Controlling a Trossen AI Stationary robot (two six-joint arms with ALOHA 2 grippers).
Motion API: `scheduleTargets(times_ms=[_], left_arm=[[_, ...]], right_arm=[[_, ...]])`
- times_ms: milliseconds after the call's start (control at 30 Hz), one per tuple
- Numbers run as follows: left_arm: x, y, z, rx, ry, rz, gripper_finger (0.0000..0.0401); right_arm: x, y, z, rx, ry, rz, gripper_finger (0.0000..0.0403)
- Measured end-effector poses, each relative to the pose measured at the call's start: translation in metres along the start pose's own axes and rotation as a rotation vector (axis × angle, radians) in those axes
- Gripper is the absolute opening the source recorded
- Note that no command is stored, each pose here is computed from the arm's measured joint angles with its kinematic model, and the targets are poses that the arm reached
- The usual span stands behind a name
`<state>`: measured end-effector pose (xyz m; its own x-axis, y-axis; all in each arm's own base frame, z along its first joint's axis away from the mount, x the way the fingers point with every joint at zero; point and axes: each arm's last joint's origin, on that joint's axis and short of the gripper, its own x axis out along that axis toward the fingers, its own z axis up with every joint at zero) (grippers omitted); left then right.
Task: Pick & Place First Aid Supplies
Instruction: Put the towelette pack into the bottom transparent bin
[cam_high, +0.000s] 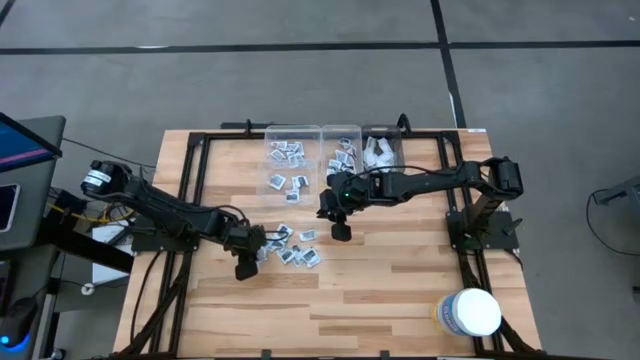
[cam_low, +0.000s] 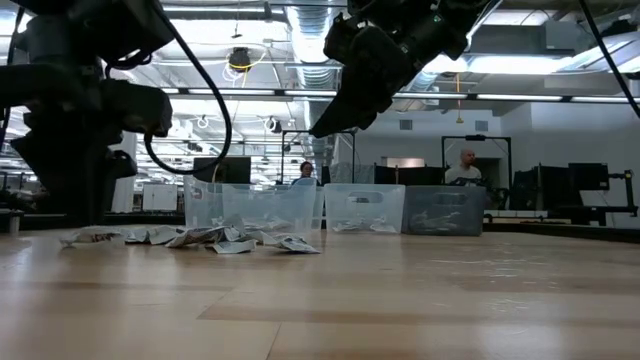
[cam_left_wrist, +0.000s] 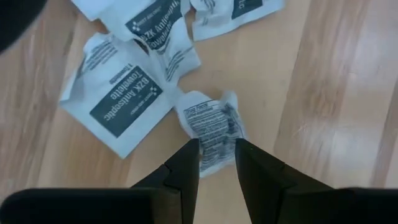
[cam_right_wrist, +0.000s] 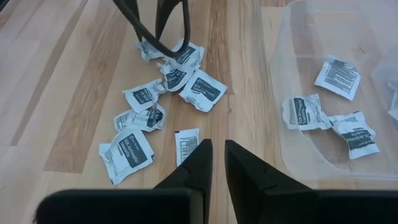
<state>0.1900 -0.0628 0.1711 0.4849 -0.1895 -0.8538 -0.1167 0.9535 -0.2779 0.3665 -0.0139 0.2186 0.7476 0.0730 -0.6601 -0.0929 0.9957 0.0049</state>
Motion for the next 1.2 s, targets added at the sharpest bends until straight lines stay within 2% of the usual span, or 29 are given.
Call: scheduleTargets(times_ms=[267, 467, 667, 767, 900, 1033, 1200], left_arm=[[0.006, 0.004, -0.008, -0.027, 0.019, -0.006, 0.0094], [0.006, 0.004, -0.009, -0.024, 0.020, -0.015, 0.0014], [0.001, 0.004, -0.008, -0.001, -0.003, -0.030, 0.0010], [-0.010, 0.002, -0.006, 0.031, -0.047, -0.080, 0.0010], [-0.036, -0.002, -0.001, 0.053, -0.202, -0.188, 0.0009], [-0.071, -0.004, 0.007, 0.066, -0.456, -0.308, 0.0009], [-0.114, -0.001, 0.011, 0.108, -0.765, -0.403, 0.0009]], right_arm=[[0.000, 0.000, 0.000, 0.000, -0.001, 0.000, 0.0037], [0.000, 0.000, 0.000, 0.000, -0.001, 0.000, 0.0037], [0.000, 0.000, 0.000, -0.001, -0.001, 0.000, 0.0037], [0.000, 0.000, 0.000, -0.001, -0.001, 0.000, 0.0037], [0.000, 0.000, 0.000, -0.001, -0.002, 0.000, 0.0037], [0.000, 0.000, 0.001, -0.001, -0.007, -0.001, 0.0037], [0.000, -0.001, 0.002, -0.018, -0.022, -0.005, 0.0037]])
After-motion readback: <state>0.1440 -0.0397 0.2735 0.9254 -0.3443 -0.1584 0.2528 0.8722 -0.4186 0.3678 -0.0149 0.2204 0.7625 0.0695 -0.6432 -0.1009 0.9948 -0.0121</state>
